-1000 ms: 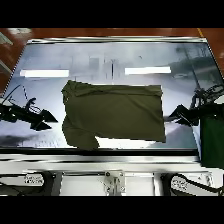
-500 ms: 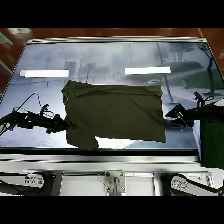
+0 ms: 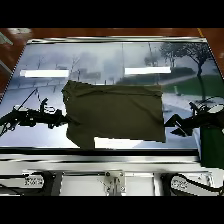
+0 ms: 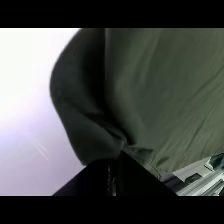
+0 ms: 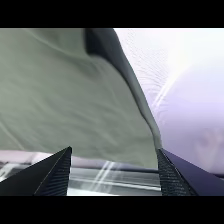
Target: Fold the shirts.
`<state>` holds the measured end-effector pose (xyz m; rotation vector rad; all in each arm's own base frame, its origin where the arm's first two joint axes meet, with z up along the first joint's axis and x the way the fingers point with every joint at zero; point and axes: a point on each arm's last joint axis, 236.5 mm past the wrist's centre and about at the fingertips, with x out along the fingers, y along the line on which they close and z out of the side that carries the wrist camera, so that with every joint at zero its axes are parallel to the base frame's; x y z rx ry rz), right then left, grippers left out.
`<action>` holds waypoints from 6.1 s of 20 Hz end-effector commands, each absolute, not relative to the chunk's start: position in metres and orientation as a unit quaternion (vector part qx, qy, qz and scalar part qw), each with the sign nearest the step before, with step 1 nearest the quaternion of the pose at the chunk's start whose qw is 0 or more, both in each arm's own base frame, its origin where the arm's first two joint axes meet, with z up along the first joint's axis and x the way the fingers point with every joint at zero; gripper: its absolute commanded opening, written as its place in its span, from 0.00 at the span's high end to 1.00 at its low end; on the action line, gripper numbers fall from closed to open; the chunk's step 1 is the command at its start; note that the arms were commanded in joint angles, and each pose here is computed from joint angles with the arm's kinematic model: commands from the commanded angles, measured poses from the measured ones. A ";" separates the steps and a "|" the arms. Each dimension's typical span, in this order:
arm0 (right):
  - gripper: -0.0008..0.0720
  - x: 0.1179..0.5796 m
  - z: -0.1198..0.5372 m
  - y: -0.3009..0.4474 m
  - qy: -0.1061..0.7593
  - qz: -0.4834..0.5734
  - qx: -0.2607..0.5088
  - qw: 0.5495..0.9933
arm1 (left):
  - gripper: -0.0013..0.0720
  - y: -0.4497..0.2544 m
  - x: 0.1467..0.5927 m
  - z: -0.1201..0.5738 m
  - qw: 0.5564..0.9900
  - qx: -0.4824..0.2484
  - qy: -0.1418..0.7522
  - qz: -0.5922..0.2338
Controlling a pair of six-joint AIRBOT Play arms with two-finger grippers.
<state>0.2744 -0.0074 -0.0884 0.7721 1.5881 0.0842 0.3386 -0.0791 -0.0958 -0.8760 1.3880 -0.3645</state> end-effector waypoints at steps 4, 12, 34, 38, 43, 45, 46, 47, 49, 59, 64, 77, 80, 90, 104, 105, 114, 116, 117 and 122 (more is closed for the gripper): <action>0.09 0.253 -0.123 0.001 0.696 0.018 0.348 0.627 | 0.93 -0.087 0.335 -0.067 0.679 -0.371 0.600 -0.201; 0.63 0.237 -0.134 0.026 0.693 0.034 0.385 0.609 | 0.93 -0.087 0.337 -0.056 0.691 -0.364 0.589 -0.206; 0.91 0.196 0.534 0.029 -0.102 0.027 0.001 0.994 | 0.93 -0.075 0.162 0.589 0.983 0.053 -0.138 -0.113; 0.91 0.168 0.497 0.016 -0.022 -0.036 -0.019 0.999 | 0.93 -0.065 0.134 0.560 0.993 0.054 -0.087 -0.067; 0.91 0.155 0.426 0.001 0.129 -0.069 -0.024 0.989 | 0.93 -0.070 0.129 0.498 0.996 0.032 0.043 -0.077; 0.91 0.156 0.389 -0.007 0.215 -0.071 -0.015 0.974 | 0.93 -0.067 0.136 0.461 0.989 0.024 0.120 -0.082; 0.91 0.161 0.368 -0.012 0.261 -0.068 -0.004 0.963 | 0.93 -0.063 0.145 0.432 0.980 0.015 0.176 -0.086; 0.91 0.168 0.341 -0.015 0.314 -0.060 0.011 0.948 | 0.93 -0.058 0.158 0.400 0.968 0.004 0.234 -0.091; 0.91 0.185 0.285 -0.024 0.399 -0.046 0.044 0.915 | 0.93 -0.047 0.193 0.353 0.950 -0.020 0.295 -0.100; 0.91 0.456 0.115 0.008 0.332 0.081 0.094 0.935 | 0.93 -0.038 0.434 0.139 0.906 -0.123 0.375 -0.156; 0.91 0.547 0.074 0.027 0.231 0.015 0.156 0.960 | 0.93 -0.023 0.515 0.075 0.907 -0.207 0.352 -0.104; 0.91 0.522 -0.044 0.026 0.393 0.014 0.183 0.901 | 0.93 -0.045 0.505 -0.035 0.856 -0.179 0.461 -0.153; 0.91 0.494 -0.064 0.019 0.460 0.022 0.201 0.865 | 0.93 -0.050 0.472 -0.050 0.816 -0.171 0.524 -0.174; 0.91 0.457 -0.081 0.033 0.537 0.040 0.214 0.815 | 0.88 -0.055 0.426 -0.083 0.736 -0.207 0.628 -0.146; 0.22 0.329 -0.016 -0.078 0.660 -0.015 0.135 0.739 | 0.07 0.022 0.247 -0.034 0.637 -0.323 0.694 -0.092; 0.22 0.330 -0.017 -0.068 0.653 0.005 0.168 0.739 | 0.07 0.011 0.233 -0.043 0.640 -0.339 0.682 -0.102; 0.22 0.345 -0.024 -0.032 0.623 0.044 0.225 0.748 | 0.09 -0.035 0.213 -0.106 0.634 -0.402 0.657 -0.072; 0.22 0.345 -0.025 -0.032 0.624 0.044 0.224 0.748 | 0.09 -0.040 0.218 -0.112 0.635 -0.399 0.657 -0.070; 0.22 0.345 -0.025 -0.032 0.623 0.044 0.224 0.748 | 0.09 -0.044 0.221 -0.114 0.633 -0.404 0.656 -0.073; 0.22 0.345 -0.025 -0.033 0.623 0.043 0.225 0.748 | 0.21 -0.084 0.221 -0.126 0.606 -0.400 0.680 -0.104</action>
